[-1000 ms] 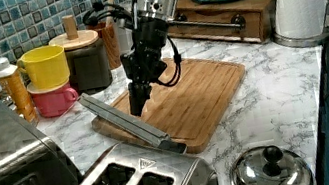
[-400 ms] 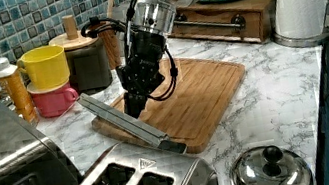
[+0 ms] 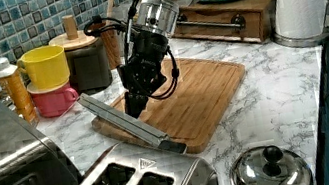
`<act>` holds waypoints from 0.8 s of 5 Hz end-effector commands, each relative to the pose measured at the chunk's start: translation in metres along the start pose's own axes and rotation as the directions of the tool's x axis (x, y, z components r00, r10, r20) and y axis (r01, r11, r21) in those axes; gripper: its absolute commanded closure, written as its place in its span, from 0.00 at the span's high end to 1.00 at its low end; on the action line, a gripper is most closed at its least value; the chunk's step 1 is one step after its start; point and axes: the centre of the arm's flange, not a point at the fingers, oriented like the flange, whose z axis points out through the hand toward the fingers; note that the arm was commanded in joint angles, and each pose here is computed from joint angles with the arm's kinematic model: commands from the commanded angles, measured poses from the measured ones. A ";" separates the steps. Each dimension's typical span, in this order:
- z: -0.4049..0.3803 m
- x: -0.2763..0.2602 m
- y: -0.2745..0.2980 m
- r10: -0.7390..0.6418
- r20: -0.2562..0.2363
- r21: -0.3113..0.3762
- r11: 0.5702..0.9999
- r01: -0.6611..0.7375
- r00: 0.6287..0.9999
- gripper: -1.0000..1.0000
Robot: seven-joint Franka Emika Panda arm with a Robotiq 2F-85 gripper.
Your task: Close the oven.
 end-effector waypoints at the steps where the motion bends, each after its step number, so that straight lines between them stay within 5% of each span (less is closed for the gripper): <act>1: -0.016 -0.005 -0.116 -0.187 0.018 0.168 0.969 0.181 0.982 0.00; 4: -0.015 -0.030 -0.165 -0.274 -0.050 0.227 0.933 0.278 0.960 0.00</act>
